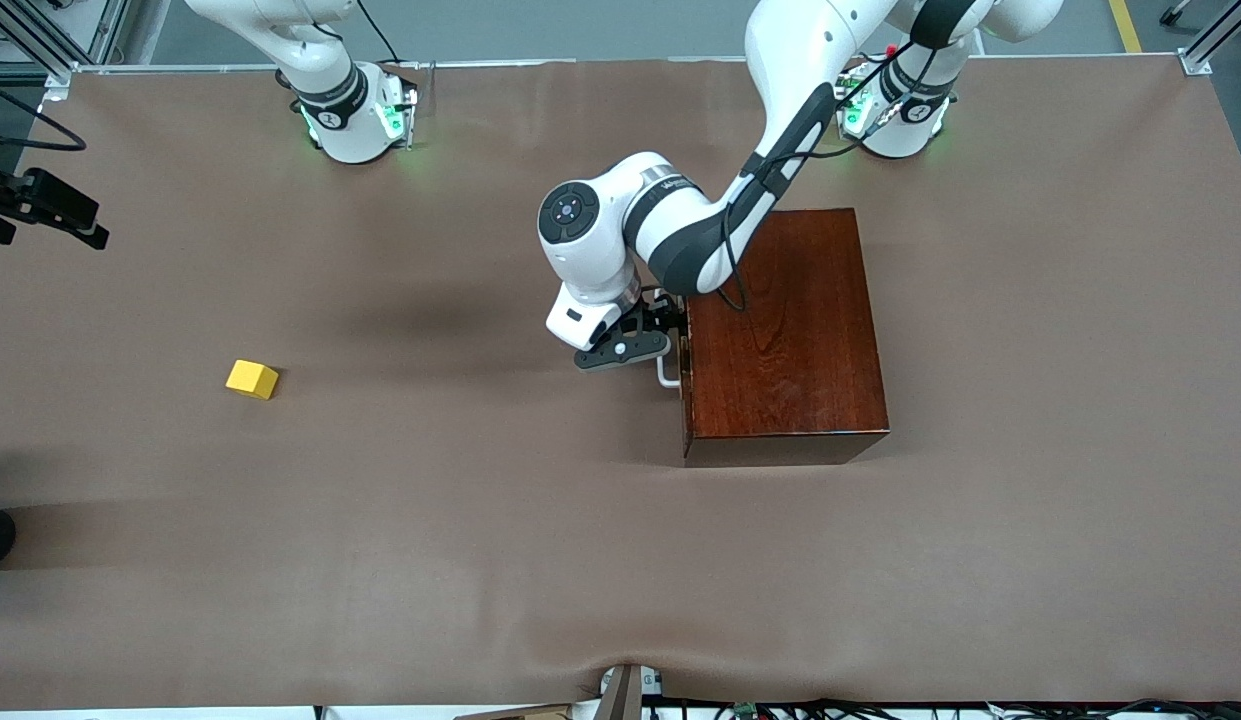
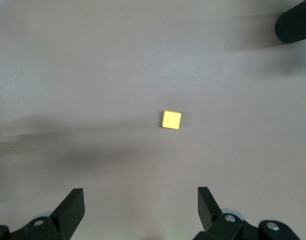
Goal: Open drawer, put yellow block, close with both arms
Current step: 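Pull the drawer open by its handle with the left gripper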
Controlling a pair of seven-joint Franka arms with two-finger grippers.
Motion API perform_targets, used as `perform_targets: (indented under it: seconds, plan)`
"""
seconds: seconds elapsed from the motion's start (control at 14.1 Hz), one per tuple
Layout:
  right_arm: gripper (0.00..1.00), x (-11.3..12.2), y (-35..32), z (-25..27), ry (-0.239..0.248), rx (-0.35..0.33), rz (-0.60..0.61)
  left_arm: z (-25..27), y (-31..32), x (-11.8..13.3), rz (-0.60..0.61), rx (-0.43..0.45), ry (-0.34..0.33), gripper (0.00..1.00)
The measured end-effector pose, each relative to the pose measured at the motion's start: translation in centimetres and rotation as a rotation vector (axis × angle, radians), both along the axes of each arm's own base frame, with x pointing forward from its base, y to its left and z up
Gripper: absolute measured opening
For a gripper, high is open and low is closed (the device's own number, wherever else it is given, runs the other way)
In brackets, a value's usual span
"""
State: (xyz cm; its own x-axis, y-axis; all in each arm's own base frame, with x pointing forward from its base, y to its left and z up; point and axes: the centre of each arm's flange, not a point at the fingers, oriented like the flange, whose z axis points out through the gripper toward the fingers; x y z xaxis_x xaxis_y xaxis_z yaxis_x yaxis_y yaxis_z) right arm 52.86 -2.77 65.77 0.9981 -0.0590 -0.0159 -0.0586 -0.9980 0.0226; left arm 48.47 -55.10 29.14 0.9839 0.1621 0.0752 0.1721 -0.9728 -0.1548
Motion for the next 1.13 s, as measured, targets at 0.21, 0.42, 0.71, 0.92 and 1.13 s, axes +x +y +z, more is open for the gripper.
perform_targets:
  seconds: [0.21,0.42,0.71,0.92,1.13]
  plan:
    - [1.0,0.0,0.0,0.0,0.0,0.0,0.0,0.2,-1.0,-0.3,0.017,-0.041,-0.029,1.0]
    - [1.0,0.0,0.0,0.0,0.001,0.0,-0.001,0.4,-2.3,-0.9,0.023,-0.093,-0.059,1.0]
    - [1.0,0.1,-0.2,-0.2,0.004,0.0,-0.004,0.8,-3.6,-1.5,0.041,-0.153,-0.093,1.0]
    - [1.0,0.3,-0.5,-0.4,0.006,0.0,-0.01,1.3,-4.6,-1.8,0.056,-0.207,-0.123,1.0]
    - [1.0,0.7,-0.8,-0.8,0.004,0.0,-0.014,1.8,-5.6,-2.1,0.077,-0.271,-0.153,1.0]
